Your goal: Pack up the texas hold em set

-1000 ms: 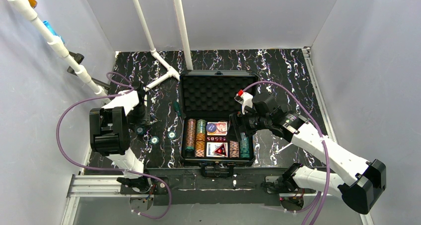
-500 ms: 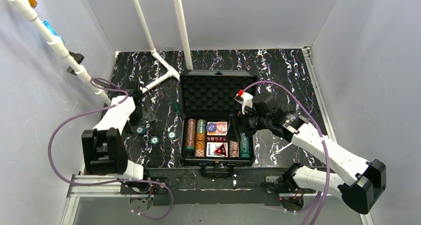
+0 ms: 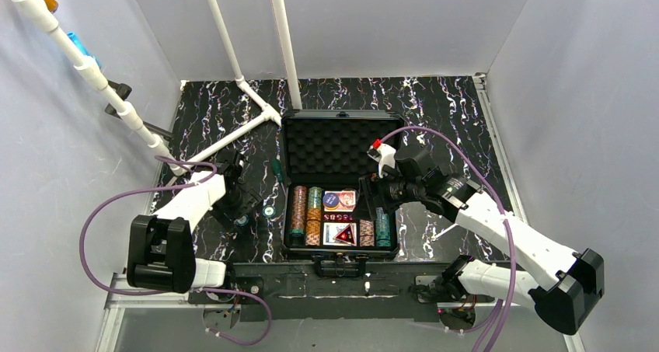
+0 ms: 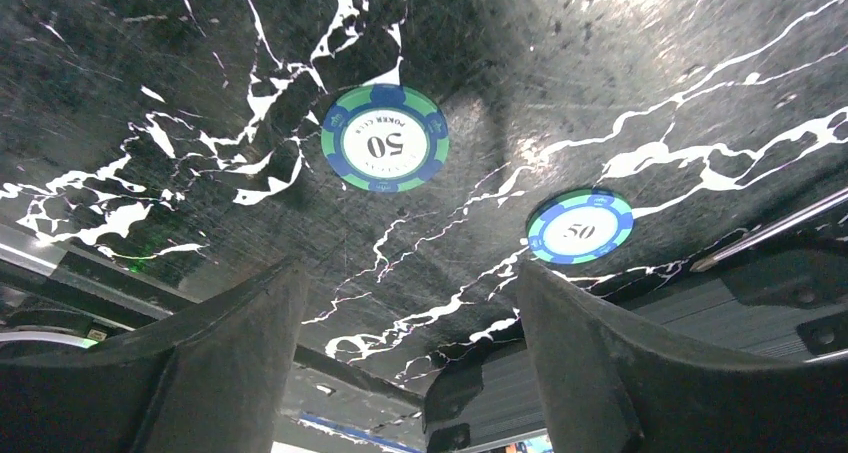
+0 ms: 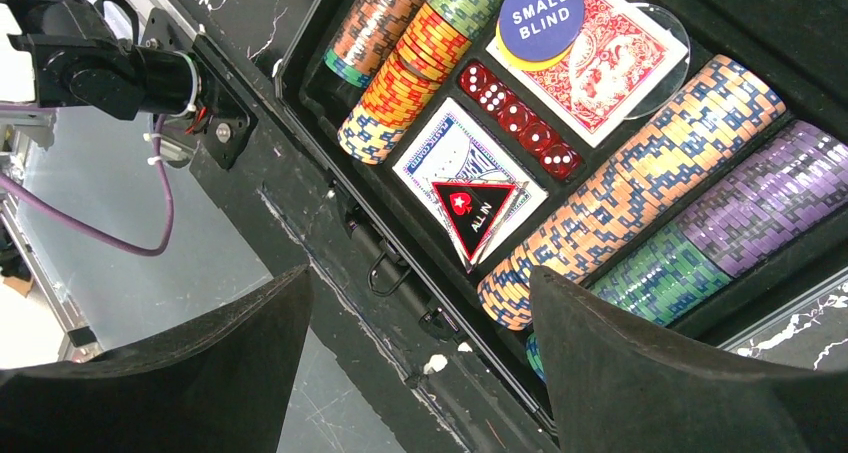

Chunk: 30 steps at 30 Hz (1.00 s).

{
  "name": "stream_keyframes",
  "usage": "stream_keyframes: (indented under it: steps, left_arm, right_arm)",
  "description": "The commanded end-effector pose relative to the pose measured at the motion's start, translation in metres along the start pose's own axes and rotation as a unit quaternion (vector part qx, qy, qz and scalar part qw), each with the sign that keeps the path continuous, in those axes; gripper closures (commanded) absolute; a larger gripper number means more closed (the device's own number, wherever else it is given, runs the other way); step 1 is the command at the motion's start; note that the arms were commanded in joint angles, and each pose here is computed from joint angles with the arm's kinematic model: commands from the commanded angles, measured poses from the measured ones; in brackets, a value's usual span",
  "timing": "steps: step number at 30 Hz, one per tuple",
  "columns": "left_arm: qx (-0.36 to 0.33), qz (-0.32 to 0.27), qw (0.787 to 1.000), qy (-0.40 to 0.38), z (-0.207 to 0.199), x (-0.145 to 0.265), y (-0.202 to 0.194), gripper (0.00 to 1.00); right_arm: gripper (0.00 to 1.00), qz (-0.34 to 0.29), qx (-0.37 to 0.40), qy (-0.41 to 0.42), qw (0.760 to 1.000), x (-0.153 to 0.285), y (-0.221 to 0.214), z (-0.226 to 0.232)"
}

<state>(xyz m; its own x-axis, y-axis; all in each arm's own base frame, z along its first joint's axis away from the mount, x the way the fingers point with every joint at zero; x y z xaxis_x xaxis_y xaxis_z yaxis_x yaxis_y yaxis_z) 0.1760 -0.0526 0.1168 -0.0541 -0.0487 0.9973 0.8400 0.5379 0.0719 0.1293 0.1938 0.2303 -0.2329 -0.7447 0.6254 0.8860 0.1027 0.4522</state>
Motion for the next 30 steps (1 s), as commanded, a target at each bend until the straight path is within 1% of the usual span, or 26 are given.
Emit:
stream_keyframes:
  steps: [1,4,6,24,27,30]
  left_arm:
    - [0.024,-0.033,0.999,0.019,-0.002,0.006,0.014,0.28]
    - [0.023,-0.026,0.999,0.033,-0.002,0.004,0.018,0.36]
    - [0.024,-0.026,0.999,0.038,-0.001,0.002,0.021,0.38]
    - [0.031,-0.012,0.997,0.074,0.011,-0.025,0.028,0.4]
    - [0.031,-0.013,0.996,0.077,0.013,-0.025,0.027,0.42]
    - [0.034,-0.01,0.997,0.073,0.014,-0.028,0.024,0.46]
  right_arm:
    - [0.14,-0.029,0.006,0.02,0.999,0.01,0.008,0.01]
    - [0.14,-0.029,0.007,0.019,0.999,0.01,0.008,0.01]
    - [0.14,-0.03,0.006,0.017,0.999,0.01,0.008,0.01]
    - [0.14,-0.027,0.006,0.016,0.999,0.009,0.008,0.009]
    - [0.14,-0.028,0.007,0.015,0.999,0.009,0.008,0.009]
    - [0.14,-0.028,0.008,0.016,0.999,0.009,0.009,0.009]
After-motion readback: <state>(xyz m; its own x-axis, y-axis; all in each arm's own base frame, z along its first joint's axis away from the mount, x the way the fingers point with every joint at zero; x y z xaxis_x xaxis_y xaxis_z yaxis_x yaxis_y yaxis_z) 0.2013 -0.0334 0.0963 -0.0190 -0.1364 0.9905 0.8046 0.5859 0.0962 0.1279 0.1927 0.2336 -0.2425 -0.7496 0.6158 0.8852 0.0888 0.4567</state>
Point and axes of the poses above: each gripper's point midway between its finger pads, its own x axis back along the fingers, its own z axis along the line the jaws close on, y = z × x, the point moved 8 cm from there along x, back along the fingers, and after that the axes turned 14 degrees about -x, right-handed, at the moved point
